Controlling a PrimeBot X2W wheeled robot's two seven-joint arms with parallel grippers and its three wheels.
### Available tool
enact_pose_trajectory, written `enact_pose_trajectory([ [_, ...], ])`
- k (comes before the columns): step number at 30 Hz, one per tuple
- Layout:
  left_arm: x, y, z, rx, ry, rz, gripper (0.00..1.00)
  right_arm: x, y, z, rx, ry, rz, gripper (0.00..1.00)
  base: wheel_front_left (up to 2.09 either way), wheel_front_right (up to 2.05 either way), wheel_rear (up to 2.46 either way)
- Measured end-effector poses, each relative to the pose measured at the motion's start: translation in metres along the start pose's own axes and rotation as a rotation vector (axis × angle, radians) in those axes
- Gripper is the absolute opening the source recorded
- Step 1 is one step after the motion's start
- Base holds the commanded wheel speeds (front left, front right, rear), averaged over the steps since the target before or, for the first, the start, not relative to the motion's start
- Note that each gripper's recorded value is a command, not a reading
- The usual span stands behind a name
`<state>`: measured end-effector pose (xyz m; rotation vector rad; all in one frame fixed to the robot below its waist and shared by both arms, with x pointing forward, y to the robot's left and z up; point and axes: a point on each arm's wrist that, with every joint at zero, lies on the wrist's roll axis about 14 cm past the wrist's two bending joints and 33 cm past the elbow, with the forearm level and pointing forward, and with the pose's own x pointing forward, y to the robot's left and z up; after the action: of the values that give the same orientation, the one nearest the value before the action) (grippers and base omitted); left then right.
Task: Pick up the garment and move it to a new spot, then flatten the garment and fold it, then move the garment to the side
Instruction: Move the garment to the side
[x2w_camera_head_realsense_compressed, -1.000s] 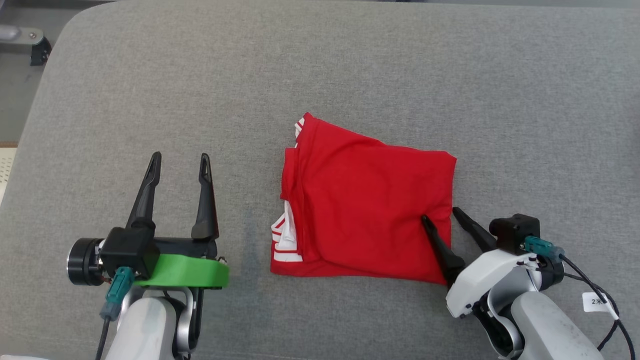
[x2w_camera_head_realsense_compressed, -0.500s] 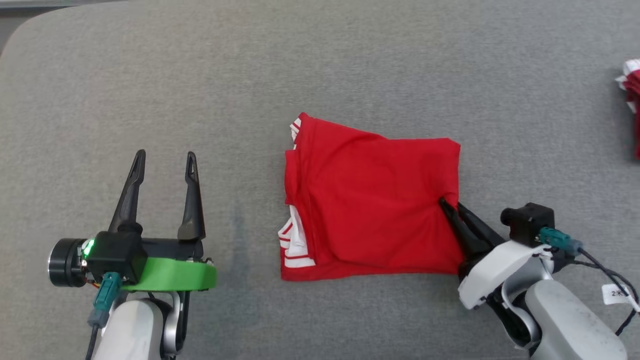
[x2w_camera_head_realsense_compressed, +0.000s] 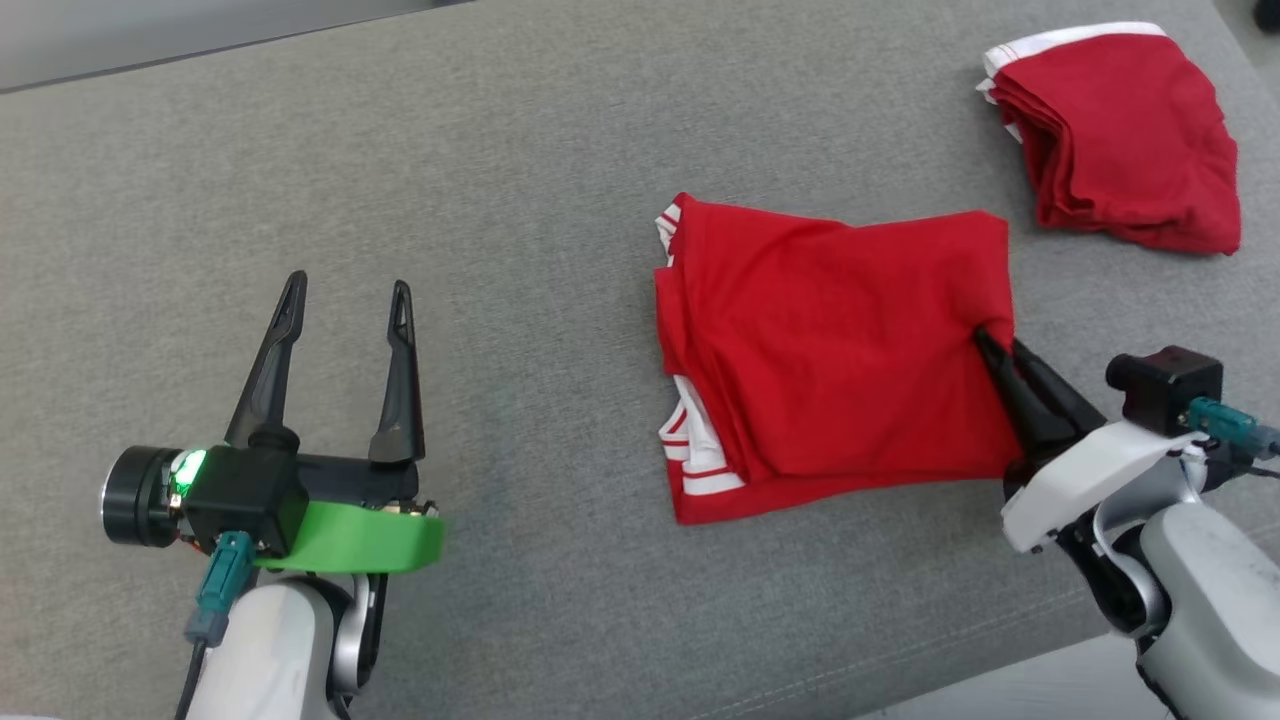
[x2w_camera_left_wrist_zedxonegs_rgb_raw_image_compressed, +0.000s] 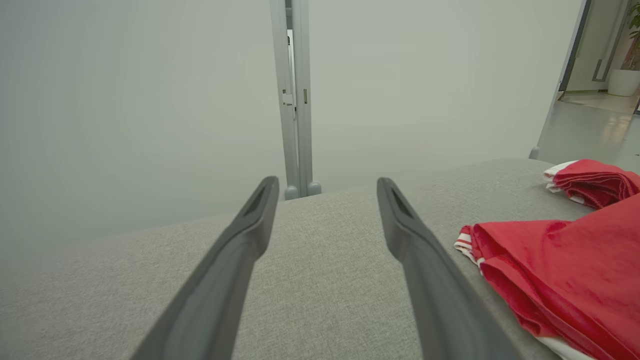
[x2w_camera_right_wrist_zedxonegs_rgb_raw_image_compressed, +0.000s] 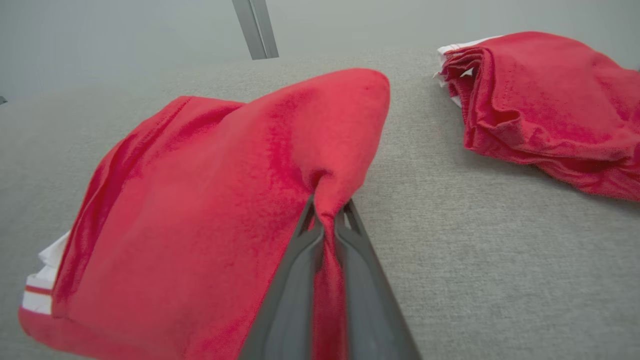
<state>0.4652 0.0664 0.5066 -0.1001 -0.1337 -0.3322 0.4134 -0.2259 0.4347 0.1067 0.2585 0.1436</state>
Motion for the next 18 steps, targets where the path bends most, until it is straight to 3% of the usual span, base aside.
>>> enact_pose_trajectory([
  [11,0.028,-0.022,-0.018,-0.006,0.011,-0.103,1.0,0.027,-0.091,0.079,-0.179,-0.11,-0.156,0.0,0.0,0.0,0.0],
  [18,0.044,-0.021,-0.039,-0.007,0.025,-0.134,1.0,0.041,-0.166,0.105,-0.264,-0.111,-0.318,0.0,0.0,0.0,0.0],
])
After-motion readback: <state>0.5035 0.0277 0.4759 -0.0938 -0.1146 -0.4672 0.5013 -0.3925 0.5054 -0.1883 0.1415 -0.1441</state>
